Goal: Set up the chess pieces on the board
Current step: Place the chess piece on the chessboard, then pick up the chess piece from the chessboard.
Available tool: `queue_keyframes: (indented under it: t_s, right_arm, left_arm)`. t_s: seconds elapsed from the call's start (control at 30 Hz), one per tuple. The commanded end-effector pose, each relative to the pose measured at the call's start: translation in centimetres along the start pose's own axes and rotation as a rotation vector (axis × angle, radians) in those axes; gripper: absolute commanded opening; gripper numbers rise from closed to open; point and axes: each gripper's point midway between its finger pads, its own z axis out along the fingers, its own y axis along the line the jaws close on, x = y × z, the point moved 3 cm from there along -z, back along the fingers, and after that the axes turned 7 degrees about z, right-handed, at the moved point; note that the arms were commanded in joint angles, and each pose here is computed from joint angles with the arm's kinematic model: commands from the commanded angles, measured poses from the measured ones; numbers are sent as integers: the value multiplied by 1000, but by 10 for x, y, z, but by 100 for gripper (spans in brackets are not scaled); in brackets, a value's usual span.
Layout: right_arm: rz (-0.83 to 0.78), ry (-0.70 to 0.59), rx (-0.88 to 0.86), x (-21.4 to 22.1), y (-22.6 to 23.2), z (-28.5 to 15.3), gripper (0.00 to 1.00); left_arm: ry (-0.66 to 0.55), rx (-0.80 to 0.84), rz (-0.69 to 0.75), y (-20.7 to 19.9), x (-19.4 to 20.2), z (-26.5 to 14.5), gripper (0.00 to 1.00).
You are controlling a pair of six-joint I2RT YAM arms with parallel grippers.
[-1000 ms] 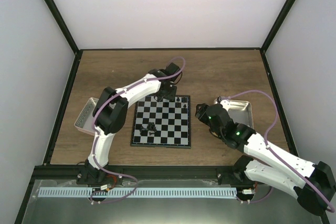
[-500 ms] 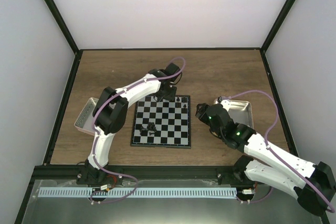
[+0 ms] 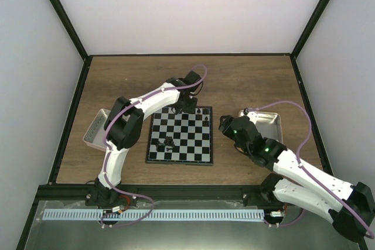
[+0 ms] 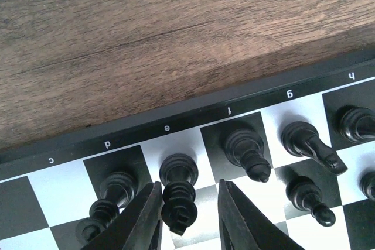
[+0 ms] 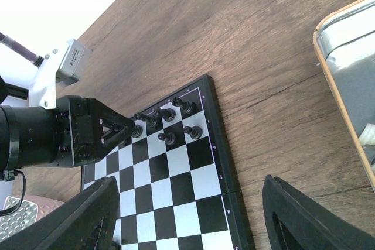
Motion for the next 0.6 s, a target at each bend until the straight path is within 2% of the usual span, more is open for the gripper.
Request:
queue_keyframes:
  t_s: [0.0,0.17,0.33,0.43,0.57]
  right_arm:
    - [7,-42,4,-11,2,-6,69]
    - [-11,-30,-15,-11,9,-7,69]
    - [-97,33,-103,-3,29,-4,69]
    - [-134,90,-135,6,40,1,69]
    - [-161,180,-137,22,49,14,68]
  left_arm:
    - [-77,37,-5,-2,-17,-31,29]
    - [-156,61,-2,0,-20,-76,39]
    - [-256,54,-30,13,-6,-121,43]
    - [-285,44,-58,24,18,-135,45]
    - [-198,24,-80,34,69,-116,47]
